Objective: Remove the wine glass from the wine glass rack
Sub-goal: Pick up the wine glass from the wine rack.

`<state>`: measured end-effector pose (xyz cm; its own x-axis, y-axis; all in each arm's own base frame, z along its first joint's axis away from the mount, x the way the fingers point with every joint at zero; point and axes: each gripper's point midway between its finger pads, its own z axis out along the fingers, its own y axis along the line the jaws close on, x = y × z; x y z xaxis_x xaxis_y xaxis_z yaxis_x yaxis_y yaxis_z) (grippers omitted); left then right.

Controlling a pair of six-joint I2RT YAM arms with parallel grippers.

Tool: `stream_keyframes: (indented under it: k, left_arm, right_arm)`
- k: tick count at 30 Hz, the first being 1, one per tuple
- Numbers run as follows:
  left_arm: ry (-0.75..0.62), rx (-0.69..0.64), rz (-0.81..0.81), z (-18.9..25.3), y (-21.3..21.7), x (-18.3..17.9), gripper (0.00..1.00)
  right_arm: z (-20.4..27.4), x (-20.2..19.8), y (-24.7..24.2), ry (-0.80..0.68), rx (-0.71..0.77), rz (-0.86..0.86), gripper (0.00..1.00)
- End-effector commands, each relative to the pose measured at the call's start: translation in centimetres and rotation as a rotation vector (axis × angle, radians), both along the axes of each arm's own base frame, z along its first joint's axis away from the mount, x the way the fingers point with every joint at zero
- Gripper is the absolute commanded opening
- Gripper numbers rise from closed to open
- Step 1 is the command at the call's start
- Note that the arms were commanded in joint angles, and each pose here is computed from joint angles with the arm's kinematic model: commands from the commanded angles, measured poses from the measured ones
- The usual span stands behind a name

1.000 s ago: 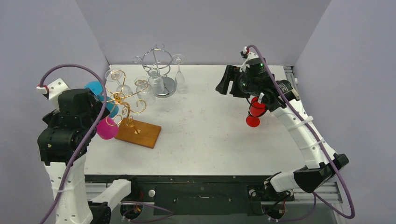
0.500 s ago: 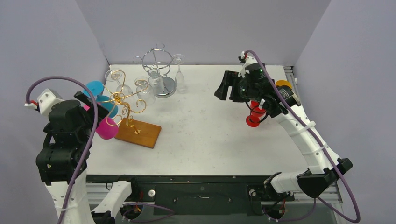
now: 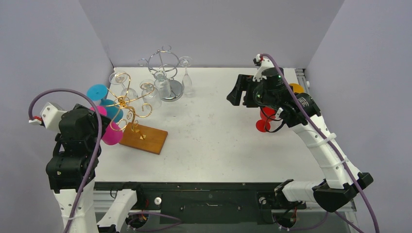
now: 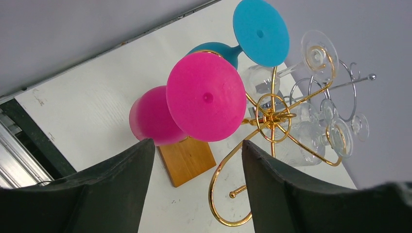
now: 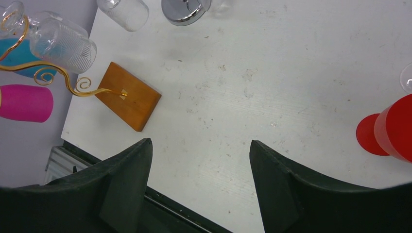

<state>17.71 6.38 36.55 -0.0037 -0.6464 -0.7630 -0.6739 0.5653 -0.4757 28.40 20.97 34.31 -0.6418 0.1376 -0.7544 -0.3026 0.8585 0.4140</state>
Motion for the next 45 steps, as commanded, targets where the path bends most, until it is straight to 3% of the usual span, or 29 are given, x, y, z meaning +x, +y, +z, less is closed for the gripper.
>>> stream_keyframes:
  k: [1,6,21,35,45]
  left_arm:
    - [-0.119,-0.021,0.064,1.6,0.7,1.0,0.61]
    - [-0.127,-0.045,0.072,0.9,0.6,1.8,0.52]
    - [-0.162,-0.072,0.121,0.0,1.0,2.0,0.36]
    - [-0.214,-0.103,0.148,-0.2,1.1,2.6,0.33]
    - [-0.242,-0.130,0.165,-0.6,1.1,2.7,0.24]
  right_arm:
    - [1.6,0.1,-0.2,-0.074,0.010,-0.005,0.68]
    - [1.6,0.0,-0.3,-0.077,0.008,-0.002,0.68]
    - [1.7,-0.1,-0.3,-0.083,0.006,0.001,0.68]
    - [1.7,-0.2,-0.3,-0.091,-0.001,0.007,0.68]
    - [1.8,-0.2,-0.4,-0.098,-0.005,0.003,0.68]
